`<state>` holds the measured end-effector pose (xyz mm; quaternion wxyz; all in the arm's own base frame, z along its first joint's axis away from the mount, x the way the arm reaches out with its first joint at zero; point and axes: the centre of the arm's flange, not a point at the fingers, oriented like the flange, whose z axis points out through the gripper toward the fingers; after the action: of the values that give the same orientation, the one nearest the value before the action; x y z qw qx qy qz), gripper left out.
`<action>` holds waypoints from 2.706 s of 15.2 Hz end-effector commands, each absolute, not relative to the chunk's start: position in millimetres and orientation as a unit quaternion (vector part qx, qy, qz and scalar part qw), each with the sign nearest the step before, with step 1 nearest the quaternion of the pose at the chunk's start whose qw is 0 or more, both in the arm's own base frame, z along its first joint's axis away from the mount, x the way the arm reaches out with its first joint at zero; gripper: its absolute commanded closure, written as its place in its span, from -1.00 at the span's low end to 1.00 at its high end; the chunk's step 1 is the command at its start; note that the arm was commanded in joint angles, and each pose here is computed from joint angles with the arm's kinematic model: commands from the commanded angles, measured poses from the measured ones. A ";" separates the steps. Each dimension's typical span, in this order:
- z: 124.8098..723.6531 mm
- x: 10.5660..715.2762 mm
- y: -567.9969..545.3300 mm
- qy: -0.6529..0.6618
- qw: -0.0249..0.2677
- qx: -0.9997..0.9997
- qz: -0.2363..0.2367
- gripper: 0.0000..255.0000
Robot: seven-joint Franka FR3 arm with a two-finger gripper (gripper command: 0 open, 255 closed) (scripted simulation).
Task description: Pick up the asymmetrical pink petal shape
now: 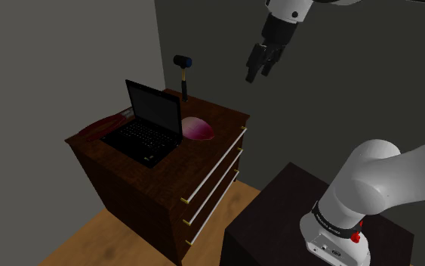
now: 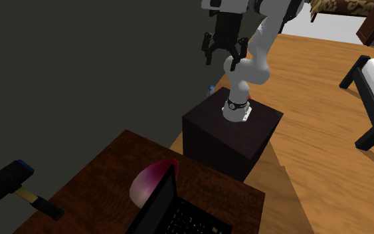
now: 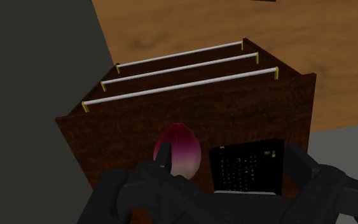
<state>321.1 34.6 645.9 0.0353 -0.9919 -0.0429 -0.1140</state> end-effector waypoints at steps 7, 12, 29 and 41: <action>593.3 375.8 -23.5 0.001 0.122 -0.987 -0.107 -1.00; 540.9 417.6 -66.5 0.038 0.194 -0.975 -0.100 -1.00; 318.1 536.5 -159.1 0.159 0.426 -0.888 -0.072 -1.00; 207.8 568.1 -167.2 0.195 0.493 -0.846 -0.062 -1.00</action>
<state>568.5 -167.6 213.8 0.4926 -0.8459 0.1949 -0.0623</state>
